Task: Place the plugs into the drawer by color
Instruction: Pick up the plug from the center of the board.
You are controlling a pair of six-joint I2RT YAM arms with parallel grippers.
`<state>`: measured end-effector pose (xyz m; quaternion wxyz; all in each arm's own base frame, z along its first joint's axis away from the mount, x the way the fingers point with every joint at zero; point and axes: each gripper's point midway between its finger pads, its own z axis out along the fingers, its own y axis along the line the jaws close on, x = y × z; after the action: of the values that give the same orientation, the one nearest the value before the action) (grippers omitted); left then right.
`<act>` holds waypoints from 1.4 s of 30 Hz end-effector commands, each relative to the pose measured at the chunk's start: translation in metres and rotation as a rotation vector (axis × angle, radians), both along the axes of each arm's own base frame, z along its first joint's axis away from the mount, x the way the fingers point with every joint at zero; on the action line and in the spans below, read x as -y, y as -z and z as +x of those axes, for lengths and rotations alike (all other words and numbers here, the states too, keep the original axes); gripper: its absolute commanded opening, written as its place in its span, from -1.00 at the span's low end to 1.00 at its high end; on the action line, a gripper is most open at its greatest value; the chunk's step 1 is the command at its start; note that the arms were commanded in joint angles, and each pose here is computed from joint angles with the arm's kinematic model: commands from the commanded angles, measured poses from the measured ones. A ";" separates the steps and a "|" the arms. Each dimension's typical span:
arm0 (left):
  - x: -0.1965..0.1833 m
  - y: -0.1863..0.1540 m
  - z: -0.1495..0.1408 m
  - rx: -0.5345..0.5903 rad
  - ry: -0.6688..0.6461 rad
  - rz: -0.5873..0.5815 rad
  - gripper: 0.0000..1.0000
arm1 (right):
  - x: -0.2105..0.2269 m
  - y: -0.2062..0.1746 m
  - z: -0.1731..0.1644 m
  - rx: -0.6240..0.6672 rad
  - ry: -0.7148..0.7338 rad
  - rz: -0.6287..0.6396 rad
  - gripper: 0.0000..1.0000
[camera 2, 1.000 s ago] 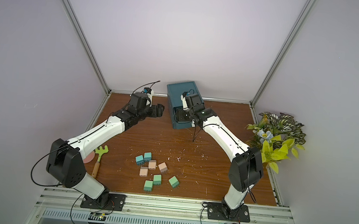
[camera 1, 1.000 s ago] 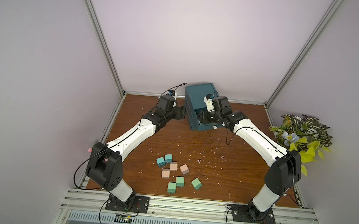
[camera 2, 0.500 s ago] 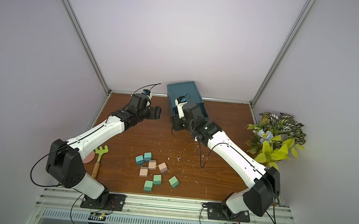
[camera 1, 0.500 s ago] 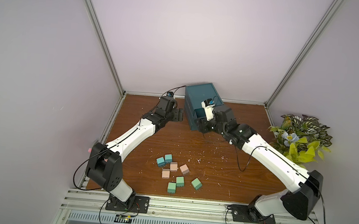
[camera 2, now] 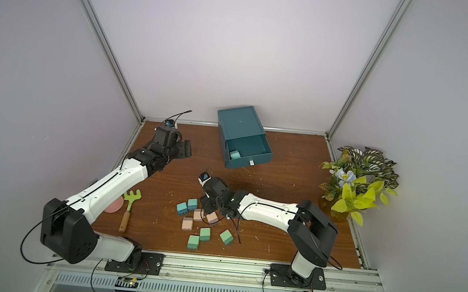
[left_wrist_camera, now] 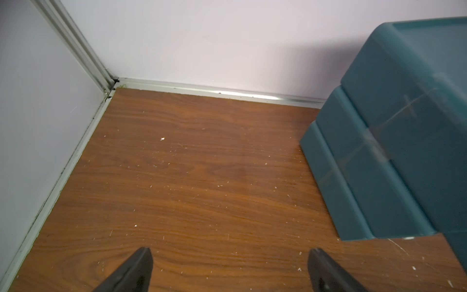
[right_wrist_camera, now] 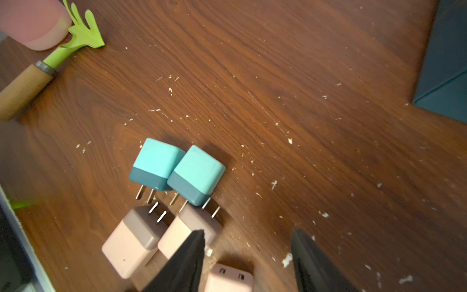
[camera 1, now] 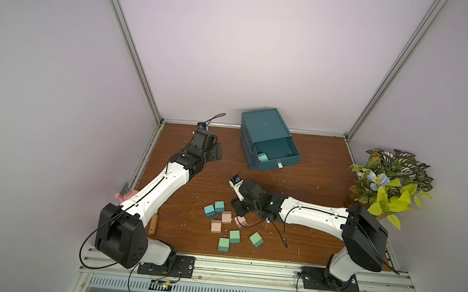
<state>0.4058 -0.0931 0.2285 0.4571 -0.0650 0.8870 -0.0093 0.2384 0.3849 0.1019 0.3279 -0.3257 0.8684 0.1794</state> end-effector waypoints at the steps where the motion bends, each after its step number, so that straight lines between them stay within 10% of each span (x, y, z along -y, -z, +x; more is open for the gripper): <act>1: -0.008 0.003 -0.003 0.002 -0.030 -0.010 0.84 | -0.032 -0.014 0.001 0.012 -0.041 0.099 0.26; 8: -0.010 0.003 -0.004 0.009 -0.029 -0.011 0.85 | -0.057 0.014 -0.011 -0.018 -0.110 0.056 0.51; 42: -0.007 0.006 -0.001 0.021 -0.014 -0.037 0.86 | -0.019 0.006 0.039 0.092 -0.051 -0.121 0.34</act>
<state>0.4056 -0.0906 0.2192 0.4596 -0.0706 0.8851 -0.0166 0.2690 0.4019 0.0611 0.3104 -0.3848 0.8616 0.1150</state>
